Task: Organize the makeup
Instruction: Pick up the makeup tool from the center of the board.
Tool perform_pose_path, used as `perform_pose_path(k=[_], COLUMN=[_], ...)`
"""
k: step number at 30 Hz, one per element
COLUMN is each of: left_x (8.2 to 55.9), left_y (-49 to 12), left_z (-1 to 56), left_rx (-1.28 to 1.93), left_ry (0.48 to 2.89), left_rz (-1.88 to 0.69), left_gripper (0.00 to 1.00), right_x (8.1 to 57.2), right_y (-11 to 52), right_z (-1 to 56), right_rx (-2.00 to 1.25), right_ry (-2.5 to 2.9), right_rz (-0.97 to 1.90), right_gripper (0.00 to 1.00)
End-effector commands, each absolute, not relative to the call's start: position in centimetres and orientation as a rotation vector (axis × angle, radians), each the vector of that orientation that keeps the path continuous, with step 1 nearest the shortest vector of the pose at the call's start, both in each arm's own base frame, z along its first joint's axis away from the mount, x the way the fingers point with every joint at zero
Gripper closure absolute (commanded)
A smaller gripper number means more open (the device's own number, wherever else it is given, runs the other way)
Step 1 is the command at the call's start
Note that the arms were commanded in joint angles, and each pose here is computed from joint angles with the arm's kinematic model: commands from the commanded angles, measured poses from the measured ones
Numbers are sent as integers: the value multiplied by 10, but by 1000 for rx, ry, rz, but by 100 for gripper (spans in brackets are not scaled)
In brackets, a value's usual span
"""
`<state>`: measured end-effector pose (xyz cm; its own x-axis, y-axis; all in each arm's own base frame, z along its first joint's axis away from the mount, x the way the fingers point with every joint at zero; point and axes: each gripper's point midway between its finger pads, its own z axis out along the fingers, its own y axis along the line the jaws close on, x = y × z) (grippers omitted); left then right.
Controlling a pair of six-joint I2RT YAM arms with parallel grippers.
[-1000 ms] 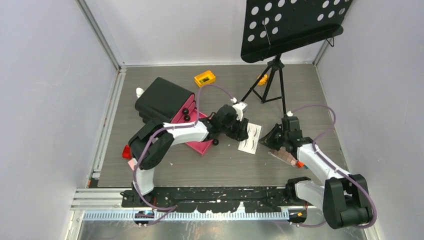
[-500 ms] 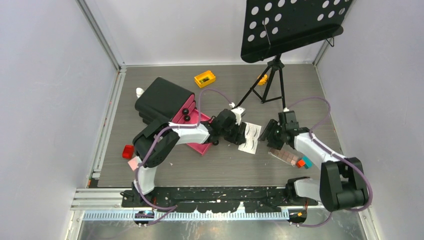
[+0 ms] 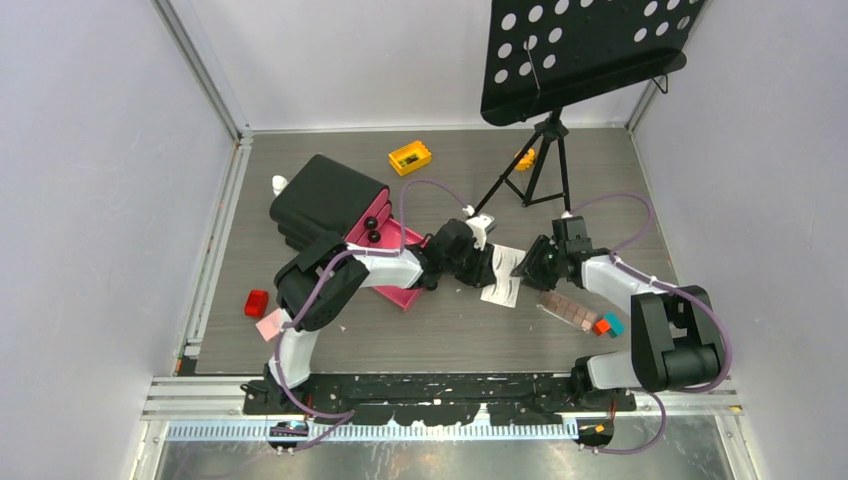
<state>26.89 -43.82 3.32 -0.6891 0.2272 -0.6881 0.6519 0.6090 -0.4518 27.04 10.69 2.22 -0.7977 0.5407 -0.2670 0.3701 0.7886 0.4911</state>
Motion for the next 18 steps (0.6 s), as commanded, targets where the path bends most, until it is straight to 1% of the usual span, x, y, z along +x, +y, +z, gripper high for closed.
perform_pose_path(k=[1,11,14,18], left_x=[255,255,255,255], left_y=[-434,-435,-435,-436], left_z=[6,7,7,10], left_rx=[716,718,718,709], left_ry=[2334,2330,2328,2321], left_rz=[-937,-941,-942,-951], left_gripper=[64,65,65,64], right_x=[261,260,260,259], right_y=[101,116,117,119], right_z=[2,-9,-8,-9], right_rx=[758,808,807,804], right_ry=[2636,2636,2631,2639], right_rz=[522,642,656,673], right_gripper=[58,66,66,61])
